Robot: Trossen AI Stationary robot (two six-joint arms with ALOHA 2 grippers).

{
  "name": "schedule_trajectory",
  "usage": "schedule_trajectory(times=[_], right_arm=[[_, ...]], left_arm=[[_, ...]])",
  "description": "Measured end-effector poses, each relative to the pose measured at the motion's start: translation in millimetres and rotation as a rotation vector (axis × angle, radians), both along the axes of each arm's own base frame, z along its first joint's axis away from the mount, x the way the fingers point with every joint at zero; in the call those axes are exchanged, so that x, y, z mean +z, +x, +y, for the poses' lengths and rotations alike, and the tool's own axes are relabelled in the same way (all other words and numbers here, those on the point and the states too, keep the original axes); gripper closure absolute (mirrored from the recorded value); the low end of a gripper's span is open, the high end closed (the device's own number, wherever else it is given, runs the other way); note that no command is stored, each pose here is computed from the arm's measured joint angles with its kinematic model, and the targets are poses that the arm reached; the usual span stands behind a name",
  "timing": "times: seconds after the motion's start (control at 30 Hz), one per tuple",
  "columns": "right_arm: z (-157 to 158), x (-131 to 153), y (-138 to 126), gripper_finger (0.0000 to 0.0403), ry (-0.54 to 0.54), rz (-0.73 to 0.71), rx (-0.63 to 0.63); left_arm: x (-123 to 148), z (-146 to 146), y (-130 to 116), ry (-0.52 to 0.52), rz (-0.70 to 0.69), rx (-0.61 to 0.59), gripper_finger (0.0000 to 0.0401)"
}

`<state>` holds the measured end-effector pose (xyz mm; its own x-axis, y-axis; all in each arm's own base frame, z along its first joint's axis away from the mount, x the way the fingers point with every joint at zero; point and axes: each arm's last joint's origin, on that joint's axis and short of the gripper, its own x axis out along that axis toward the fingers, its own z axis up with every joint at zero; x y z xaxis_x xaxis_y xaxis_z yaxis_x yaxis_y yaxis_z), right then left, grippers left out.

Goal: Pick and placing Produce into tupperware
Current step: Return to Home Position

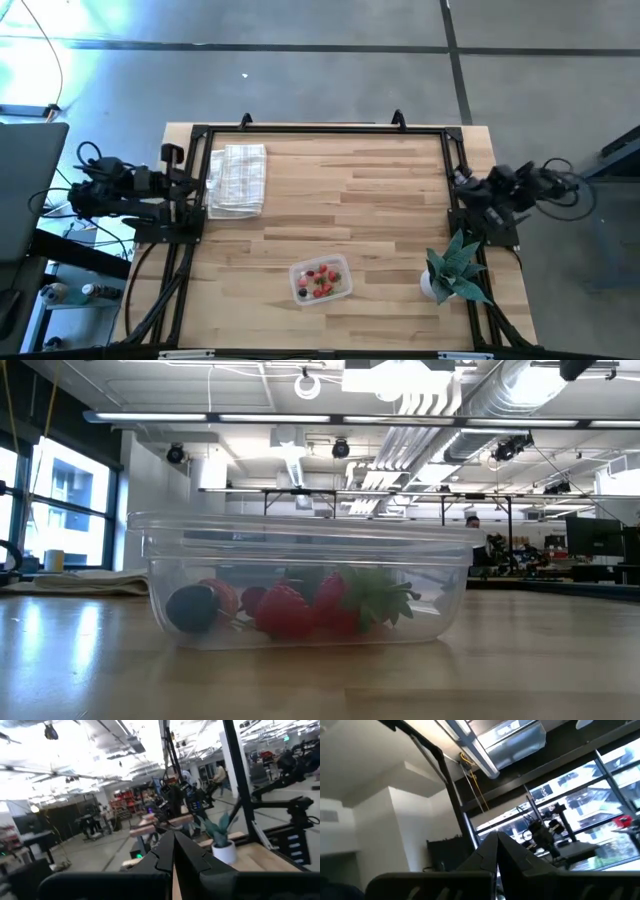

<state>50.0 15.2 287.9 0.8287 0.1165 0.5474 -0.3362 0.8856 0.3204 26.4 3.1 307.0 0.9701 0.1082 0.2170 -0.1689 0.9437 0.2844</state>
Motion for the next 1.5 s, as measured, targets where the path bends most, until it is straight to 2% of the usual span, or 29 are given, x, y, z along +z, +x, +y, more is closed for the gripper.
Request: schedule_trajectory(times=[0.17,0.47,0.93,1.5], right_arm=[[5.1,-25.8,11.2,0.0403,0.060,-0.043,0.028],[7.9,-56.9,17.5,0.0403,0.112,-0.129,0.038],[8.6,-59.0,19.2,0.0403,0.147,-0.096,0.066],[10.1,-63.7,22.7,0.0403,0.158,-0.035,0.087]], left_arm=[[-11.0,-0.2,8.5,-0.050,0.026,-0.014,0.0398],[-30.0,-1.3,28.8,-0.051,-0.062,-0.051,0.0398],[-71.9,-2.0,53.5,-0.095,-0.159,-0.087,0.0398],[-107.7,-2.3,65.2,-0.175,-0.150,-0.118,0.0398]])
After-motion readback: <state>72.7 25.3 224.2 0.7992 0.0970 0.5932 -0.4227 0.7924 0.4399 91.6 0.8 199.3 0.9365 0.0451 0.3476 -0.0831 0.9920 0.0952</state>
